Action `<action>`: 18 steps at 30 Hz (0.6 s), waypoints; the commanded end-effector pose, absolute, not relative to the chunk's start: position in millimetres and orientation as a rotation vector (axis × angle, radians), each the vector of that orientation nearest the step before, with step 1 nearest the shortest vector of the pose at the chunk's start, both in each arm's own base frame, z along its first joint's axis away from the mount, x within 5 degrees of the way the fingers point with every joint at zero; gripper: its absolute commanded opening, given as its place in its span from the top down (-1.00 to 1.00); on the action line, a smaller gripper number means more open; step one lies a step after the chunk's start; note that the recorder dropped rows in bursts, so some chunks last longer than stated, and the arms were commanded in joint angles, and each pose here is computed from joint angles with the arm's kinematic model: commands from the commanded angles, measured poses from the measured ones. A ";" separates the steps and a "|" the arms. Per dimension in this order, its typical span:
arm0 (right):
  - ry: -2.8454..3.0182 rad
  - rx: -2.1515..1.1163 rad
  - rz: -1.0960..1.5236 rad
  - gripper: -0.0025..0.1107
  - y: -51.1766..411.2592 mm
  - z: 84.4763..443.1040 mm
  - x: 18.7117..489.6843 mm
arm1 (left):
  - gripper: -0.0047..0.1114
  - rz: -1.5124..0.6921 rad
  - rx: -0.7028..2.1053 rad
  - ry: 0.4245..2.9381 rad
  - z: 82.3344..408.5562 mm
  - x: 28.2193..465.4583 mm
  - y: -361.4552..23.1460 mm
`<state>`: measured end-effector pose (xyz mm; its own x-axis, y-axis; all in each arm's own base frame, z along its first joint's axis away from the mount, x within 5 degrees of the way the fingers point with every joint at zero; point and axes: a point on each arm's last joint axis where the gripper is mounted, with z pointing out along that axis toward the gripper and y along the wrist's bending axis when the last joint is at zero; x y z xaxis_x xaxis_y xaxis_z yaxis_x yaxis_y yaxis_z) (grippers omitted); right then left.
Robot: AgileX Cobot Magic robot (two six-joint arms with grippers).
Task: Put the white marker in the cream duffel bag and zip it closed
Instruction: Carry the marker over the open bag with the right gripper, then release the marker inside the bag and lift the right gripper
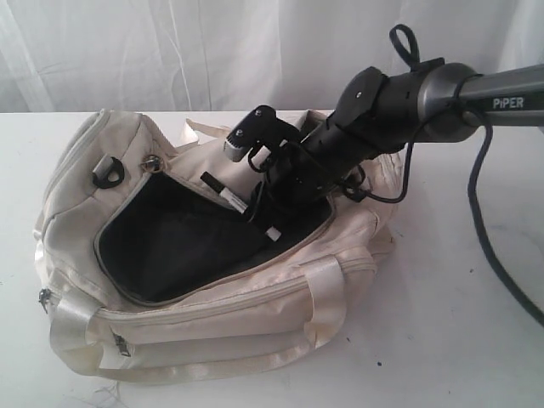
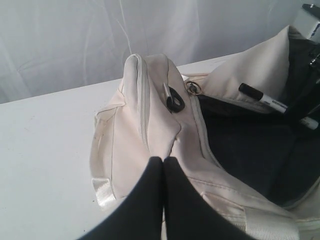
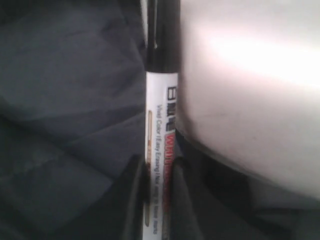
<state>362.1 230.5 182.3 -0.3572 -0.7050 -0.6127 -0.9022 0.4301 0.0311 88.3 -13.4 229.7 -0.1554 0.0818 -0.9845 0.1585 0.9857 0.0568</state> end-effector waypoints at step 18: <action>2.024 -1.263 0.385 0.54 267.2 185.1 359.3 | 0.92 -0.092 0.170 1.739 227.3 87.9 -14.2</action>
